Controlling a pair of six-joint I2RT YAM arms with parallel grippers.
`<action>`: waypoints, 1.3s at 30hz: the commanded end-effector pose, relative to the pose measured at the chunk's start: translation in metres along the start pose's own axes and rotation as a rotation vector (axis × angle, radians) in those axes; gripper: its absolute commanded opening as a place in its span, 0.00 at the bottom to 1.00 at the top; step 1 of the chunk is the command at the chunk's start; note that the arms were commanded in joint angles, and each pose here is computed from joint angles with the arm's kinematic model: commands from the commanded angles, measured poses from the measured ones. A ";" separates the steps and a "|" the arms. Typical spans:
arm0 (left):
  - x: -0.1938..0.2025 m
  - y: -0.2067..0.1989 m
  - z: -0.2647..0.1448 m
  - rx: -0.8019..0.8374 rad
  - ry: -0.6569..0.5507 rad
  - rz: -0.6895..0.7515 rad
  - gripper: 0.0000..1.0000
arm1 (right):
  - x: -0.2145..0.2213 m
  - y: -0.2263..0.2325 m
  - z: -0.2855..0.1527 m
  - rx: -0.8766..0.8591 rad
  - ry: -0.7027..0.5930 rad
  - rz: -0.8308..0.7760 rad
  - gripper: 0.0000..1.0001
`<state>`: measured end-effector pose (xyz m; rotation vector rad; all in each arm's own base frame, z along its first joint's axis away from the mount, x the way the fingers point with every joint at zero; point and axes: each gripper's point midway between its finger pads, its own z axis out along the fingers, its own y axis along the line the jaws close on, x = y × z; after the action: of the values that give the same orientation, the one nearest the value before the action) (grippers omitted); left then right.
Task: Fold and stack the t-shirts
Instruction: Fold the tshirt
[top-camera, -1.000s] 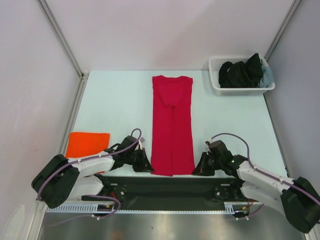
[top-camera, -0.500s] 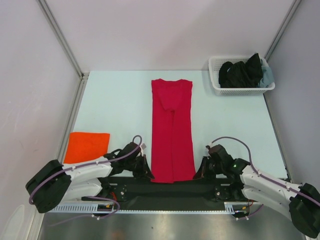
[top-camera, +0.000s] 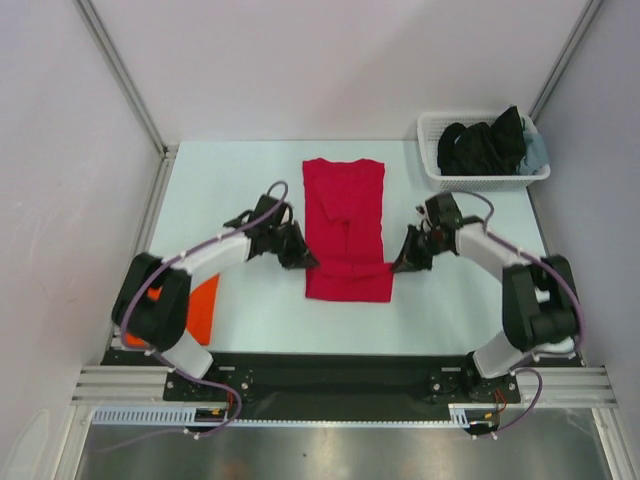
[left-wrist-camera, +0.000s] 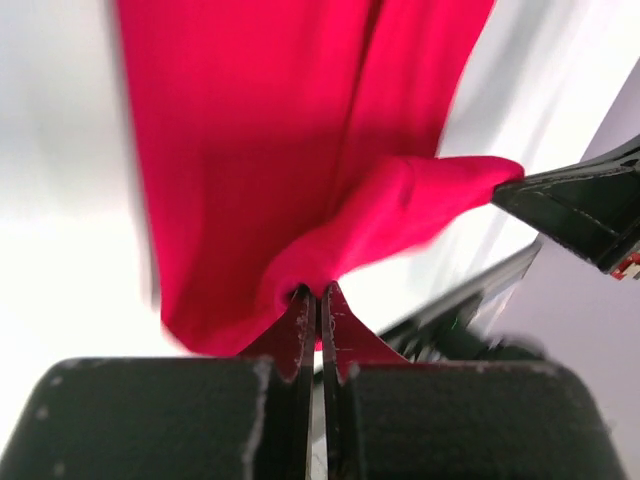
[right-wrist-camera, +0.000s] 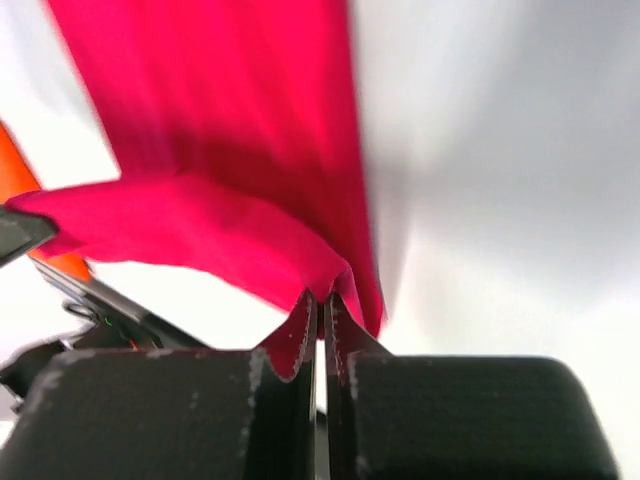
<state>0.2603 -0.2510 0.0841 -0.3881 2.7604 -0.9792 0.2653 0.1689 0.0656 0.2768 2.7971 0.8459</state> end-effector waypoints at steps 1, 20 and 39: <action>-0.056 -0.011 0.007 -0.016 -0.024 0.057 0.00 | -0.061 0.013 0.003 -0.049 -0.023 -0.128 0.00; -0.155 0.006 0.036 -0.044 -0.085 -0.004 0.00 | -0.148 0.033 0.047 -0.137 0.035 -0.094 0.00; 0.019 0.024 -0.024 0.000 0.069 0.041 0.00 | 0.019 0.019 -0.010 -0.085 0.137 -0.117 0.00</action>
<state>0.2752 -0.2232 0.0978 -0.3028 2.7700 -0.9676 0.2786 0.1833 0.0766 0.0413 2.8655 1.0031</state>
